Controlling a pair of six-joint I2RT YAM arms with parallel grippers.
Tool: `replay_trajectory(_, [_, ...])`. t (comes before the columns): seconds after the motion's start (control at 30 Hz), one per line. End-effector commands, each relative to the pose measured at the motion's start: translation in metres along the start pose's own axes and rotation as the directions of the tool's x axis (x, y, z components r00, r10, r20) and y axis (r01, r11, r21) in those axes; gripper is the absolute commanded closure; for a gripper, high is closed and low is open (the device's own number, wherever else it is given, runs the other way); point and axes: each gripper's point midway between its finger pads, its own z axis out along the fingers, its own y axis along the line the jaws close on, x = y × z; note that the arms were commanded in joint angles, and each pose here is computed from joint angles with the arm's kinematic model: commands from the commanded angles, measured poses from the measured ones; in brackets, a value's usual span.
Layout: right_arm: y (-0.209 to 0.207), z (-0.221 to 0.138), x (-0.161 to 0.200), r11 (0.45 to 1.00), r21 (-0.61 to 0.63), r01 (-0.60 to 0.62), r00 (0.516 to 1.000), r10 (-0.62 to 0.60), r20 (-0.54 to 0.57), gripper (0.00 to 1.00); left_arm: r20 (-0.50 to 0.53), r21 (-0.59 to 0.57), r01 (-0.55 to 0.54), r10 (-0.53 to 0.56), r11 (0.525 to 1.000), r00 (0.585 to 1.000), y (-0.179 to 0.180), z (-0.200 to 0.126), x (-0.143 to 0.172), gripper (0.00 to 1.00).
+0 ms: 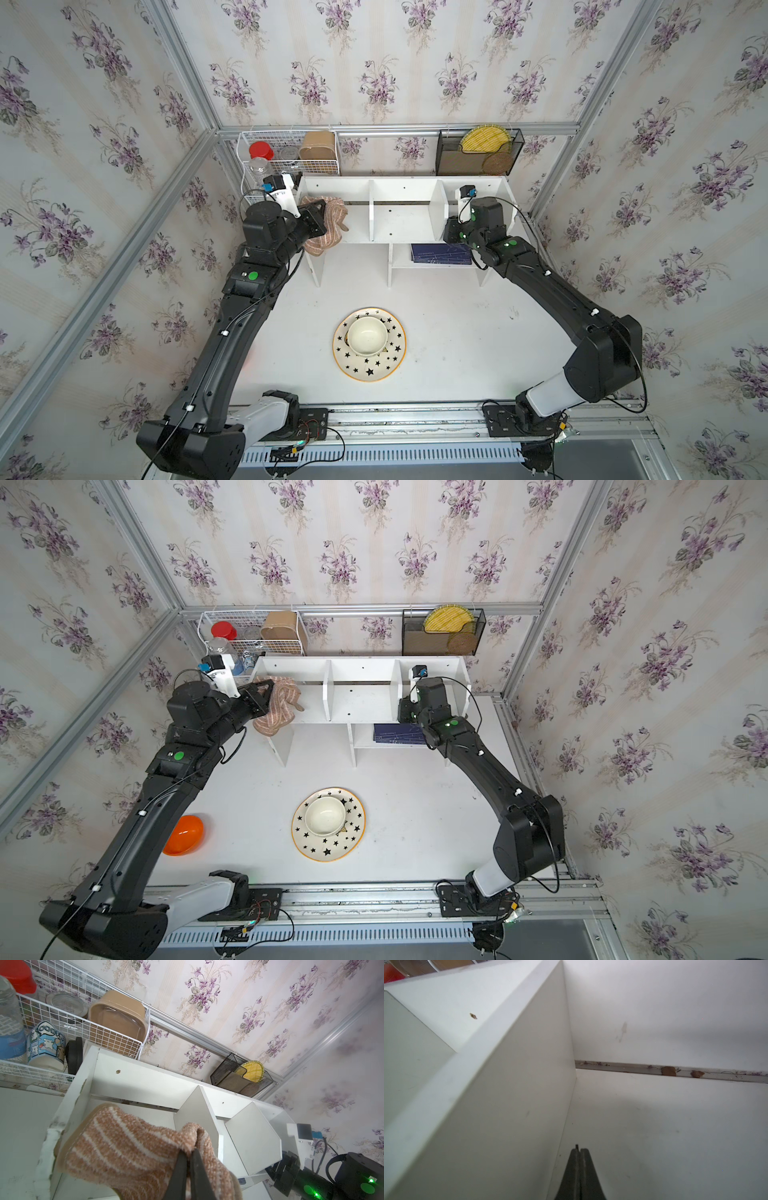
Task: Wipe the bookshelf clean with a cloth
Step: Adjust the shelf at the center of the board, then hold the shelf at the center of the board.
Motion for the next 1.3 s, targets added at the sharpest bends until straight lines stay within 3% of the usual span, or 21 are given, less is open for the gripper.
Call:
replay_trajectory(0.0, [0.012,-0.003,-0.007,0.999,-0.041,0.033,0.999,-0.032,0.034,1.0,0.01,0.026,-0.025,0.025,0.999,1.0,-0.006,0.009,-0.006,1.0])
replay_trajectory(0.37, [0.018,0.006,0.009,0.997,-0.045,0.068,0.998,-0.068,-0.008,1.0,-0.104,-0.045,0.022,-0.026,0.999,0.994,0.037,0.058,0.047,1.0])
replay_trajectory(0.5, [0.005,0.001,0.007,0.997,0.035,0.064,0.998,-0.064,-0.01,1.0,-0.136,-0.071,0.032,-0.042,0.997,0.99,0.048,0.067,0.065,1.0])
replay_trajectory(0.57, [-0.004,-0.013,-0.002,0.994,0.09,0.056,0.998,-0.058,0.019,0.87,-0.145,-0.088,0.038,-0.05,0.995,0.988,0.054,0.069,0.072,1.0])
replay_trajectory(0.63, [-0.014,-0.034,-0.016,0.988,0.151,0.041,0.997,-0.051,0.064,0.61,-0.163,-0.104,0.044,-0.06,0.994,0.985,0.058,0.072,0.078,1.0])
replay_trajectory(0.7, [-0.026,-0.06,-0.03,0.975,0.223,0.022,0.992,-0.049,0.118,0.43,-0.168,-0.117,0.042,-0.061,0.992,0.984,0.061,0.075,0.08,0.9])
replay_trajectory(0.83, [-0.055,-0.122,-0.056,0.922,0.387,-0.017,0.972,-0.075,0.222,0.24,-0.209,-0.15,0.052,-0.083,0.987,0.974,0.067,0.082,0.085,0.68])
replay_trajectory(0.87, [-0.06,-0.13,-0.057,0.915,0.404,-0.017,0.969,-0.084,0.231,0.2,-0.218,-0.159,0.053,-0.087,0.986,0.972,0.066,0.079,0.085,0.59])
replay_trajectory(0.93, [-0.071,-0.137,-0.057,0.908,0.418,-0.029,0.969,-0.076,0.233,0.14,-0.192,-0.174,0.056,-0.09,0.983,0.977,0.064,0.065,0.079,0.5])
replay_trajectory(1.1, [-0.113,-0.138,-0.047,0.892,0.426,-0.153,0.971,0.055,0.234,0.08,-0.121,-0.178,0.053,-0.075,0.983,0.99,0.058,0.033,0.065,0.41])
replay_trajectory(1.27, [-0.128,-0.117,-0.028,0.902,0.378,-0.207,0.972,0.146,0.185,0.07,-0.171,-0.151,0.042,-0.067,0.988,0.983,0.049,0.025,0.073,0.24])
